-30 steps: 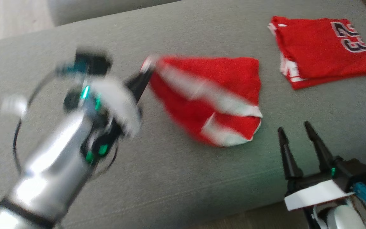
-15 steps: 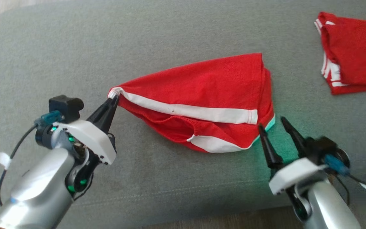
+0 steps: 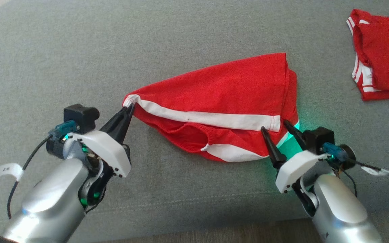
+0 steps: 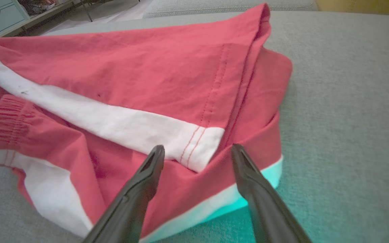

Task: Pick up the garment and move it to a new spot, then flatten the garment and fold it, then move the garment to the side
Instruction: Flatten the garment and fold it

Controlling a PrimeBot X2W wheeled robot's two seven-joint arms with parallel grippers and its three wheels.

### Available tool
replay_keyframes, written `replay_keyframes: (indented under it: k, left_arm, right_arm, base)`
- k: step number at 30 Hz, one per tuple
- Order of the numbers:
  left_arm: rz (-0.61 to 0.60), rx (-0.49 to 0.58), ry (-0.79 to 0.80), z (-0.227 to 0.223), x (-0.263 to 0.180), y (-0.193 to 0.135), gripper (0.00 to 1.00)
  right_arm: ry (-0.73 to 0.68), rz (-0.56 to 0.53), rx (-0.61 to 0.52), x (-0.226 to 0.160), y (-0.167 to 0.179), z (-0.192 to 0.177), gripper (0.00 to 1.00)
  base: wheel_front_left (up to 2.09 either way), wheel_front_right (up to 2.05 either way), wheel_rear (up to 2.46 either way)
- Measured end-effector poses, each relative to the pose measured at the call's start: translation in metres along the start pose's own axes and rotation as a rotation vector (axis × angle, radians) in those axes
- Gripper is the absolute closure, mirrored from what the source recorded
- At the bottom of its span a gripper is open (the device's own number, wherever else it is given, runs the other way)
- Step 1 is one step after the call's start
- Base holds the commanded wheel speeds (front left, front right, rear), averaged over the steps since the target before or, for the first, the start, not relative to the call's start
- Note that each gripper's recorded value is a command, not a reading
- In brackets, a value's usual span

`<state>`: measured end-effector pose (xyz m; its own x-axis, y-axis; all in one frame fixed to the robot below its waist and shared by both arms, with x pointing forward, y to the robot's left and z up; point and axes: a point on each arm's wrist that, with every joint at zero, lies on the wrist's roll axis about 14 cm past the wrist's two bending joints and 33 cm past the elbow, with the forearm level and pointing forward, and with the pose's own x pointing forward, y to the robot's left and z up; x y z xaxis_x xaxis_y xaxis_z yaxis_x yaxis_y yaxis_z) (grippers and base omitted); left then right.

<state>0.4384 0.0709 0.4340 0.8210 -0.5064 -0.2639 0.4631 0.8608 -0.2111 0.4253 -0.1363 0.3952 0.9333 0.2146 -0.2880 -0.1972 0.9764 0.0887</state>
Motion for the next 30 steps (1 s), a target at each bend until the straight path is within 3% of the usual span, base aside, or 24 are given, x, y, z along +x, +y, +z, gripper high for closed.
replay_keyframes:
  k: [7, 12, 16, 20, 21, 22, 30]
  left_arm:
    - [-0.006, 0.024, 0.001, -0.001, 0.000, -0.001, 1.00]
    - [-0.005, 0.028, -0.006, 0.002, 0.000, -0.001, 1.00]
    - [-0.004, 0.030, -0.009, 0.003, -0.001, -0.001, 1.00]
    - [-0.002, 0.033, -0.019, 0.006, -0.002, 0.000, 1.00]
    - [-0.001, 0.034, -0.021, 0.006, -0.003, -0.001, 1.00]
    - [-0.001, 0.035, -0.022, 0.007, -0.003, -0.001, 1.00]
    - [-0.010, 0.058, -0.066, 0.023, -0.007, -0.006, 1.00]
  right_arm:
    - [-0.017, 0.025, -0.041, 0.008, 0.005, 0.010, 0.00]
    - [0.075, 0.018, -0.028, 0.004, 0.004, -0.014, 0.00]
    - [0.079, 0.023, -0.039, 0.011, 0.004, -0.009, 0.00]
    - [0.054, 0.043, -0.060, 0.018, 0.009, 0.004, 0.55]
    - [0.053, 0.046, -0.064, 0.018, 0.010, 0.005, 0.73]
    - [0.055, 0.047, -0.065, 0.018, 0.010, 0.004, 1.00]
    - [-0.027, 0.043, -0.074, 0.013, 0.010, 0.031, 1.00]
  base:
    - [0.00, 0.00, 0.00]
    - [0.00, 0.00, 0.00]
    - [0.00, 0.00, 0.00]
    - [0.00, 0.00, 0.00]
    - [0.00, 0.00, 0.00]
    - [0.00, 0.00, 0.00]
    - [0.00, 0.00, 0.00]
